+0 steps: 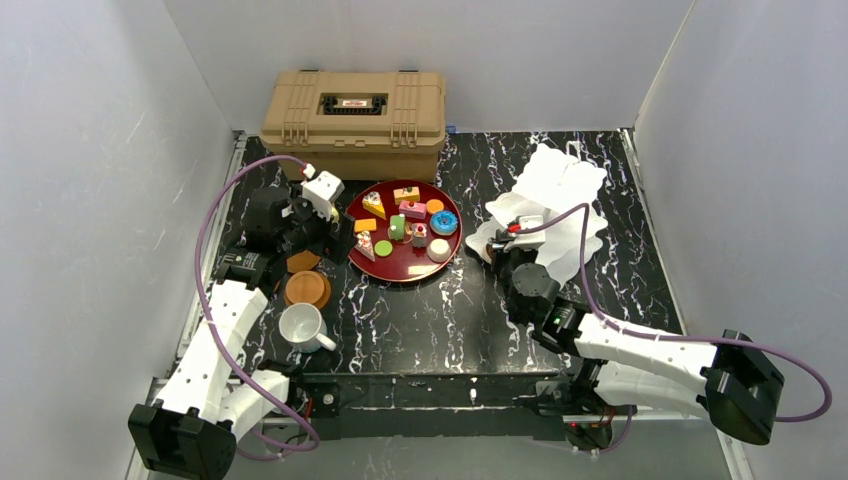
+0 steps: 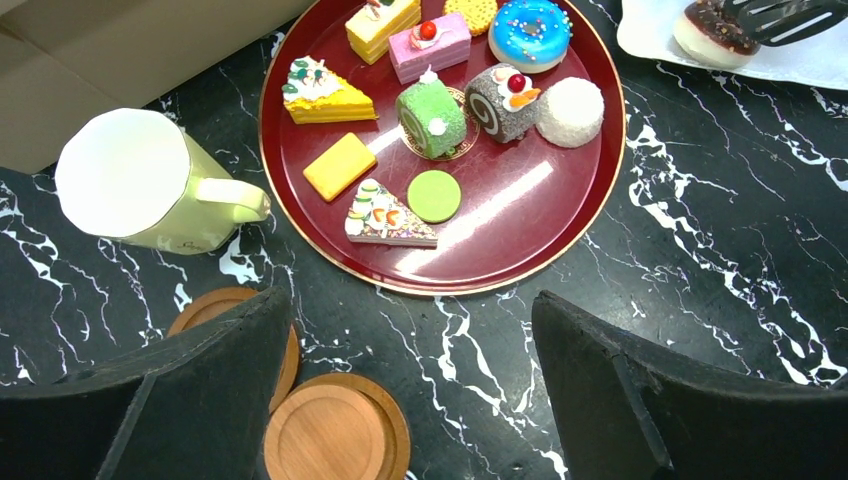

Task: Serve the afternoon tea
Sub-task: Place the desert on the desert table.

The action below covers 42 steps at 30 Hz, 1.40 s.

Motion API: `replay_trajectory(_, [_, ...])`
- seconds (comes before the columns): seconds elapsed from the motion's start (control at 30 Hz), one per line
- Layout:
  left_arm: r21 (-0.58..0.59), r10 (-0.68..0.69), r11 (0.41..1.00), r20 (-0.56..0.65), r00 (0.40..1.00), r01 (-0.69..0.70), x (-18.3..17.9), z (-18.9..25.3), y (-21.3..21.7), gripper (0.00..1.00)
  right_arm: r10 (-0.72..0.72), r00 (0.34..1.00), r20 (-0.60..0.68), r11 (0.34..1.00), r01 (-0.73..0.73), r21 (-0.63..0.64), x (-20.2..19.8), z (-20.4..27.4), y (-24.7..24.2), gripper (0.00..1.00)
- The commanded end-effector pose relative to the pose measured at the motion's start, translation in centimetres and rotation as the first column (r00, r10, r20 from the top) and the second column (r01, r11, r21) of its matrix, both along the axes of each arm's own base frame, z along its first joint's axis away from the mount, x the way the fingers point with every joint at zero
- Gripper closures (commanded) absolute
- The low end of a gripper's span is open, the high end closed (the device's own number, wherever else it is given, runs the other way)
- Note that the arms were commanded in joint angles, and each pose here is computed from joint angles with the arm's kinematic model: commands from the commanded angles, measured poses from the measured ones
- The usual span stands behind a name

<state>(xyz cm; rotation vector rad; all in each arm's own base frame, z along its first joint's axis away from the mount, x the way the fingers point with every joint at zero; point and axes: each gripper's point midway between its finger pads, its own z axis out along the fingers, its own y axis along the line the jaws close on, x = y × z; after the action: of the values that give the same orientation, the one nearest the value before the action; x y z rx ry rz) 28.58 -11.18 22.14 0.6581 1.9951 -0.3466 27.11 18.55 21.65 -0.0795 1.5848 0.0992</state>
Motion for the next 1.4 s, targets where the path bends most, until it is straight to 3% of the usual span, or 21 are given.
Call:
replay_trajectory(0.0, [-0.012, -0.01, 1.0, 0.006, 1.0, 0.01, -0.5, 0.8, 0.0, 0.12, -0.012, 1.0, 0.007, 0.998, 0.012, 0.054, -0.2, 0.9, -0.2, 0.81])
replay_trajectory(0.5, [-0.01, -0.015, 1.0, 0.008, 1.0, 0.015, -0.4, 1.0, -0.1, 0.13, 0.086, 0.996, -0.023, 0.993, -0.084, 0.083, -1.4, 0.7, 0.3, 0.84])
replay_trajectory(1.0, [-0.017, -0.011, 1.0, 0.004, 1.0, 0.012, 0.0, 1.1, -0.2, 0.14, 0.015, 0.999, -0.037, 0.999, -0.016, -0.032, -0.3, -1.4, -1.2, 0.84])
replay_trajectory(1.37, [-0.023, -0.014, 1.0, -0.002, 1.0, 0.013, -0.1, 0.9, -0.3, 0.14, 0.043, 0.999, -0.015, 0.998, -0.044, -0.038, 0.7, -0.8, -0.5, 0.83])
